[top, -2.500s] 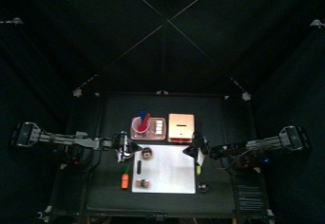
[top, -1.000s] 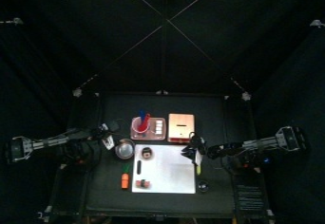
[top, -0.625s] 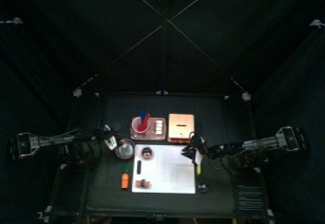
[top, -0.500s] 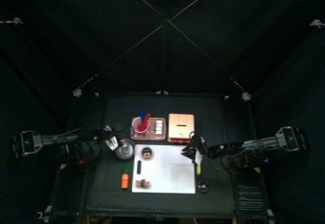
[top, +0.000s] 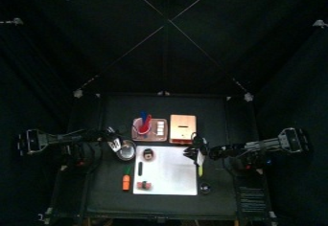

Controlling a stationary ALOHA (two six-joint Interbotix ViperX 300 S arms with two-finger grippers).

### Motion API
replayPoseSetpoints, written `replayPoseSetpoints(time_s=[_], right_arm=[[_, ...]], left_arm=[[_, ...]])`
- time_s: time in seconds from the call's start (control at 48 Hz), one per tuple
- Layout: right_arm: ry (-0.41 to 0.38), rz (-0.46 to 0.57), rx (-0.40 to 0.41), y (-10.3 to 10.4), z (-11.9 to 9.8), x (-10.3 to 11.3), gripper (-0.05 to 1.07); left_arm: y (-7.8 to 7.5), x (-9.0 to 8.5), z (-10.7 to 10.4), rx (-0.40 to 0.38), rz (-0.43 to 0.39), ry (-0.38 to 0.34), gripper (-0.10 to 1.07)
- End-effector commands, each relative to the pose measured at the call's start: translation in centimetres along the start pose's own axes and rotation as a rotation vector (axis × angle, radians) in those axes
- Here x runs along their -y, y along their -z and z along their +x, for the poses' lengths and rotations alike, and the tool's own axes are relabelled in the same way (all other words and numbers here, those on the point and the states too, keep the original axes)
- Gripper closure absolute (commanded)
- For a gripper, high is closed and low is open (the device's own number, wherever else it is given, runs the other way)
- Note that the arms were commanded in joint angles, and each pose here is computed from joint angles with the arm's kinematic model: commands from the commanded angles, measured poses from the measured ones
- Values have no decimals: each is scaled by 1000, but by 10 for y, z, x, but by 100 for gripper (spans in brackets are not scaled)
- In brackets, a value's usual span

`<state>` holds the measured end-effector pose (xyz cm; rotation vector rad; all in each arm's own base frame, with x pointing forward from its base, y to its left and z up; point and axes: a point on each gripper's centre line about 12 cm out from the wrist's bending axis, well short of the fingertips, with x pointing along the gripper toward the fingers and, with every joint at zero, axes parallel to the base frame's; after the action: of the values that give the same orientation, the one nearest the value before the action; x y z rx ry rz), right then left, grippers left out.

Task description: Put the bowl onto the cutting board

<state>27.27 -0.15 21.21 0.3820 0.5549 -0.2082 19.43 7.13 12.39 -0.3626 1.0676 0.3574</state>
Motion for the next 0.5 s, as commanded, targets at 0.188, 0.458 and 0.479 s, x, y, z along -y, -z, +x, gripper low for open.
replayPoseSetpoints(time_s=[0.188, 0.458, 0.479], right_arm=[[-7, 9, 16, -5, -2, -1, 37], [-9, 11, 20, -5, -3, -1, 37], [-9, 10, 22, -6, -4, -1, 37]], left_arm=[[-19, 4, -16, 90, 25, 9, 49], [-38, 5, -69, 221, 57, 6, 49], [-39, 5, -74, 232, 56, 5, 49]])
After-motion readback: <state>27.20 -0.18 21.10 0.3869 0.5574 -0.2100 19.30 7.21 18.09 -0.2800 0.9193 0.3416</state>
